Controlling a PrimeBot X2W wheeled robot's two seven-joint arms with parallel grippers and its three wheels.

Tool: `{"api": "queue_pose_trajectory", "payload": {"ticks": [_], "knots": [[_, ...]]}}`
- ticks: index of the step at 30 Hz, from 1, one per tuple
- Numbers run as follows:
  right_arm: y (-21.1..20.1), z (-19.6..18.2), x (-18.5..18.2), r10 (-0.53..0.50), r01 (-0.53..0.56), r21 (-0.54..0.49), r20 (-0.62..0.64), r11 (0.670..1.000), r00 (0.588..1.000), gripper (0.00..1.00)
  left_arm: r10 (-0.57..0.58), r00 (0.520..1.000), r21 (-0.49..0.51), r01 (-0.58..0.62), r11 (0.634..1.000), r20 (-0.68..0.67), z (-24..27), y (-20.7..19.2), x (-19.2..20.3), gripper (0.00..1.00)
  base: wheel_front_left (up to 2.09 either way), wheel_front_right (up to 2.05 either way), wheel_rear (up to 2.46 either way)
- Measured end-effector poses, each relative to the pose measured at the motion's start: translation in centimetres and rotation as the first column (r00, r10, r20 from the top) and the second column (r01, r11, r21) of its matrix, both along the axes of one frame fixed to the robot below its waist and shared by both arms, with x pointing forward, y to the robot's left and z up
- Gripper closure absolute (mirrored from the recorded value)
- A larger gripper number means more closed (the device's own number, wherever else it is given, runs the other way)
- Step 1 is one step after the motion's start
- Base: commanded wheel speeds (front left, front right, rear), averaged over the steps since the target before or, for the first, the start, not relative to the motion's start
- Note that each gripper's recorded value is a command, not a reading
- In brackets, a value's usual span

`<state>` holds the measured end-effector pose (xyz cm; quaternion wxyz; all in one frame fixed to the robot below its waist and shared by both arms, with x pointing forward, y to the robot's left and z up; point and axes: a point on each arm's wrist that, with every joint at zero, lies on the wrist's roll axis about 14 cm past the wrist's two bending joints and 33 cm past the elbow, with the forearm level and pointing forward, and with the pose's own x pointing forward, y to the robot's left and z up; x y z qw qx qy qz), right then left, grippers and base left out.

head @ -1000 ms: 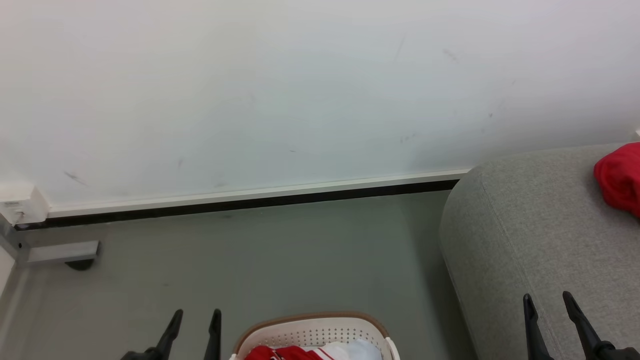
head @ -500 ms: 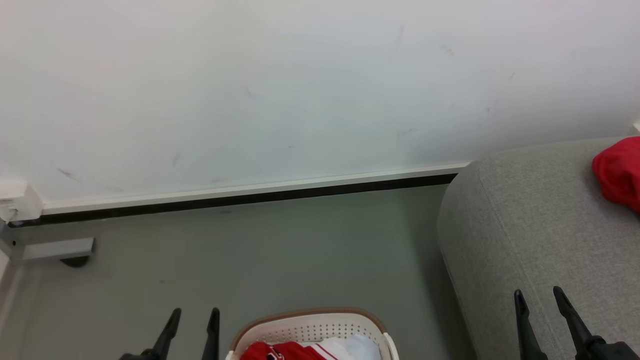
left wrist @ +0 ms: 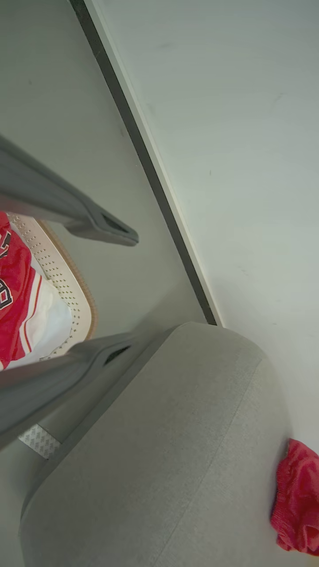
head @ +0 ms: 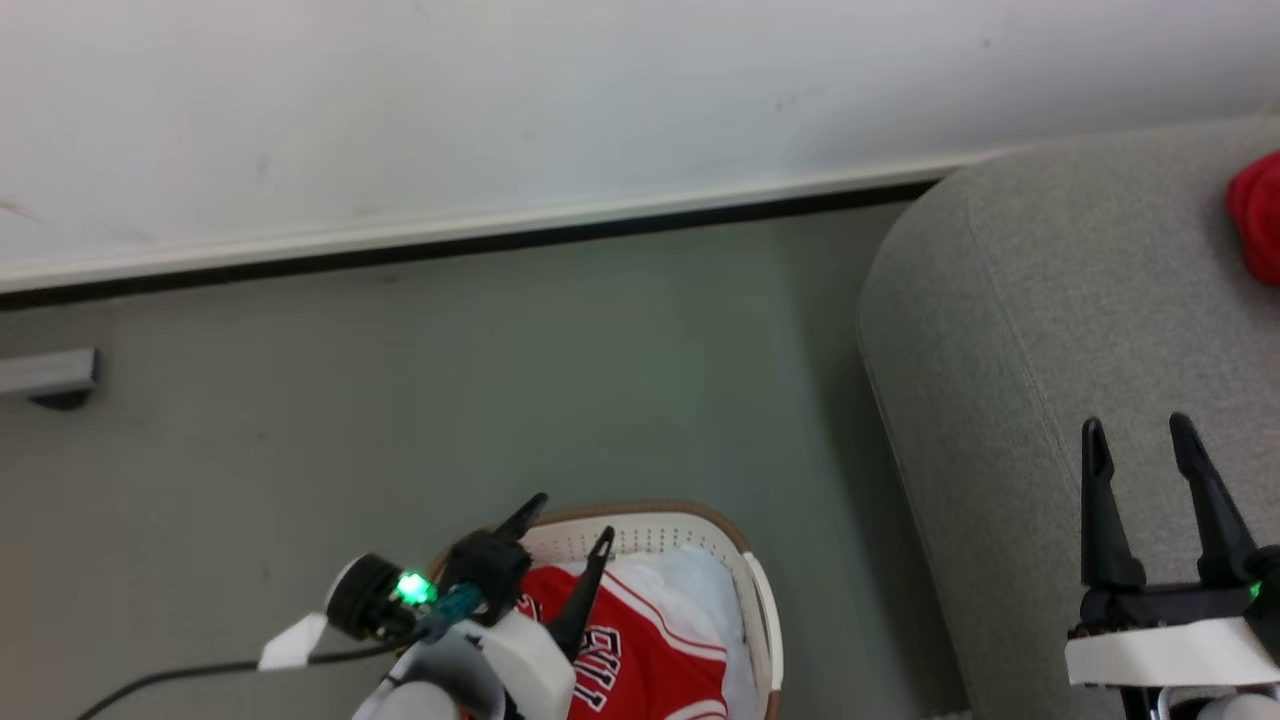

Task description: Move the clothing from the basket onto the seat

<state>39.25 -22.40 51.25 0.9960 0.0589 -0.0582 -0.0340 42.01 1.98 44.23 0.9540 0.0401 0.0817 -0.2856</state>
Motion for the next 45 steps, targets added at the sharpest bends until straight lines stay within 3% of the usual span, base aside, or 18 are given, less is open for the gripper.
{"api": "queue_pose_trajectory", "payload": {"ticks": [6, 14, 19, 29, 35, 36, 37, 38, 39, 45], "knots": [[-1.4, -1.6, 2.3, -0.035, 0.035, -0.014, -0.033, 0.999, 0.999, 0.00, -0.153, 0.958, 0.151, 0.194, 0.969, -0.244, -8.5, -3.6, 0.8, 0.00, 0.00, 0.00, 0.00], [-3.4, -3.8, 4.2, -0.084, 0.078, -0.076, -0.077, 0.994, 0.993, 0.00, -0.213, 0.822, 0.264, 0.398, 0.879, -0.529, -20.1, -4.8, -0.5, 0.00, 0.00, 0.00, 0.00], [-4.3, -5.3, 4.9, -0.107, 0.093, -0.122, -0.107, 0.988, 0.989, 0.00, -0.191, 0.750, 0.265, 0.442, 0.857, -0.634, -25.7, -4.7, -0.8, 0.00, 0.00, 0.00, 0.00], [-6.2, -9.3, 5.5, -0.165, 0.146, -0.113, -0.179, 0.983, 0.970, 0.00, -0.160, 0.638, 0.237, 0.490, 0.839, -0.753, -33.7, -4.9, -2.4, 0.00, 0.05, 0.05, 0.05], [-4.2, -11.5, 6.0, -0.109, 0.089, -0.097, -0.219, 0.991, 0.970, 0.00, -0.129, 0.630, 0.238, 0.464, 0.853, -0.766, -35.4, -3.2, -2.9, 0.00, 0.10, 0.10, 0.10], [-4.0, -11.8, 6.0, -0.102, 0.083, -0.091, -0.224, 0.992, 0.969, 0.00, -0.130, 0.633, 0.236, 0.460, 0.856, -0.763, -35.5, -3.0, -3.0, 0.26, 0.00, 0.00, 0.00], [-3.8, -12.0, 6.0, -0.097, 0.079, -0.087, -0.230, 0.993, 0.968, 0.00, -0.128, 0.631, 0.237, 0.461, 0.855, -0.765, -35.6, -2.8, -3.1, 0.65, 0.00, 0.00, 0.00], [-3.7, -12.2, 6.0, -0.094, 0.076, -0.083, -0.234, 0.994, 0.968, 0.00, -0.128, 0.632, 0.238, 0.460, 0.855, -0.764, -35.7, -2.7, -3.1, 0.65, 0.00, 0.00, 0.00], [-3.5, -12.3, 6.1, -0.090, 0.073, -0.080, -0.235, 0.994, 0.968, 0.00, -0.126, 0.634, 0.239, 0.457, 0.856, -0.763, -35.8, -2.6, -2.9, 1.00, 0.00, 0.00, 0.00], [-3.6, -11.0, 6.7, -0.087, 0.076, -0.062, -0.194, 0.995, 0.977, 0.00, -0.124, 0.656, 0.216, 0.412, 0.885, -0.745, -34.6, -2.7, -2.4, 1.00, 0.00, 0.00, 0.00]]}}
